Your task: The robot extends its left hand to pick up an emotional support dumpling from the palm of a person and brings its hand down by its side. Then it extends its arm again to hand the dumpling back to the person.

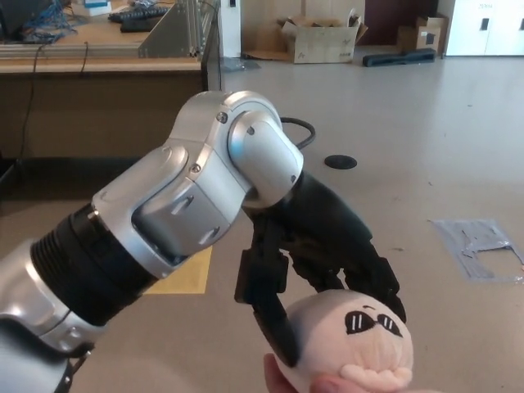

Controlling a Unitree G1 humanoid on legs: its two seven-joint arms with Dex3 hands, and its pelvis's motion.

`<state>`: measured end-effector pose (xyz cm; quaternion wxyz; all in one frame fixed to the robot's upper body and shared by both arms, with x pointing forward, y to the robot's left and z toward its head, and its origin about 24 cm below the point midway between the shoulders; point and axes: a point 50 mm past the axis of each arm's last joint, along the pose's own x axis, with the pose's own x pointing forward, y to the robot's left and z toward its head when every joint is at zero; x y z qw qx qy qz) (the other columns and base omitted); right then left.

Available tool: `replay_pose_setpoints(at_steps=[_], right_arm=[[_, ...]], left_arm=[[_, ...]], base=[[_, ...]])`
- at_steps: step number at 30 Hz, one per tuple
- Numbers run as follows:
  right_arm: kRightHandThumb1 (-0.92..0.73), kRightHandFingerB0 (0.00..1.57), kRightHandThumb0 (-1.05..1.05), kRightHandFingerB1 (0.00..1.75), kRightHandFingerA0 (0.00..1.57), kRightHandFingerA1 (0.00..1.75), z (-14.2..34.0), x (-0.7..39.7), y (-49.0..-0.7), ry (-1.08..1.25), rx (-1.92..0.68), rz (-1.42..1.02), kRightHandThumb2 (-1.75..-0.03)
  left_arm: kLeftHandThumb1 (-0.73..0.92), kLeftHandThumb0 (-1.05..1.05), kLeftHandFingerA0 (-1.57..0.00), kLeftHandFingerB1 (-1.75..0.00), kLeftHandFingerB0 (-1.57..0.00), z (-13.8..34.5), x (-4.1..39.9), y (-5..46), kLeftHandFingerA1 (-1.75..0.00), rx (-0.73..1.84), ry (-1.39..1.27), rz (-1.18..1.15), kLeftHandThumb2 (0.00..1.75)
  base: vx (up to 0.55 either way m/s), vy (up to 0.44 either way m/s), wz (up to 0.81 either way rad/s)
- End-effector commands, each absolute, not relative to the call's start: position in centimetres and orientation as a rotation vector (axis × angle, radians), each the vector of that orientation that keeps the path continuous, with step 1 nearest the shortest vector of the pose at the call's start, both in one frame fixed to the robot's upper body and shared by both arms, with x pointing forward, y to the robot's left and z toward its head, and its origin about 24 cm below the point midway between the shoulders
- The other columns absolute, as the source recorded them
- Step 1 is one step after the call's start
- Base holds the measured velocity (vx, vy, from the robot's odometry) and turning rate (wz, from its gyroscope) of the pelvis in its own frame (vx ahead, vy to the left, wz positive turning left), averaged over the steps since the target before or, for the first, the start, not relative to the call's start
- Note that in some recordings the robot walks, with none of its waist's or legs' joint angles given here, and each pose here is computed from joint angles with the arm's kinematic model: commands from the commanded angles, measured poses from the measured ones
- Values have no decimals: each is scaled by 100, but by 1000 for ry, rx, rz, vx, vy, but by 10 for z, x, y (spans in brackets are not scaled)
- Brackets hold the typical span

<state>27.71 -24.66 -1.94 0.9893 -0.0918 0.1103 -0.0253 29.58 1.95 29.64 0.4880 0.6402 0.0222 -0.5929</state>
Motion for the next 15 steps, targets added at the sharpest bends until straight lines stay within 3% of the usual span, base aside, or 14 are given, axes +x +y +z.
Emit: replay_pose_setpoints(at_steps=[1, 2, 5, 6, 8, 12, 13, 14, 15], right_arm=[[-58, 40, -38, 35, 89, 83, -15, 279, -253, 226, -217, -72, -59], [-58, 39, -39, 34, 87, 86, -16, 279, -253, 228, -225, -71, -59], [-58, 38, -39, 35, 86, 88, -13, 280, -253, 218, -231, -69, -59], [-57, 37, -41, 34, 82, 90, -13, 280, -253, 221, -229, -71, -57], [-56, 43, -41, 38, 77, 76, -14, 281, -254, 235, -219, -80, -57], [-56, 43, -41, 38, 77, 76, -13, 281, -254, 237, -216, -81, -57], [-47, 49, -43, 55, 81, 85, -12, 282, -253, 215, -187, -56, -81], [-56, 59, -34, 43, 81, 103, -11, 282, -253, 205, -176, -46, -57], [-56, 59, -34, 43, 81, 103, -11, 282, -252, 195, -164, -35, -57]], left_arm=[[38, -60, 0, -4, 0, 293, 297, 22, -10, 1517, 82, -1417, 80], [36, -78, 0, 0, 0, 292, 297, 23, -5, 1517, 85, -1417, 56], [35, -78, 0, 0, 0, 292, 298, 22, -12, 1516, 90, -1413, 58], [38, -59, 0, -6, 0, 289, 298, 22, -17, 1507, 101, -1421, 79], [37, -55, -3, -8, 0, 282, 299, 23, -30, 1476, 136, -1436, 78], [37, -55, -3, -8, 0, 281, 299, 23, -30, 1469, 142, -1435, 78], [40, -65, -63, -14, 0, 275, 296, 24, -54, 1483, 80, -1422, 53], [36, -57, -63, -12, 0, 273, 296, 24, -66, 1482, 59, -1419, 71], [36, -57, -63, -12, 0, 272, 296, 23, -66, 1480, 36, -1416, 71]], base=[[0, 0, 0], [0, 0, 0], [0, 0, 0], [0, 0, 0], [0, 0, 0], [0, 0, 0], [0, 0, 0], [0, 0, 0], [0, 0, 0]])
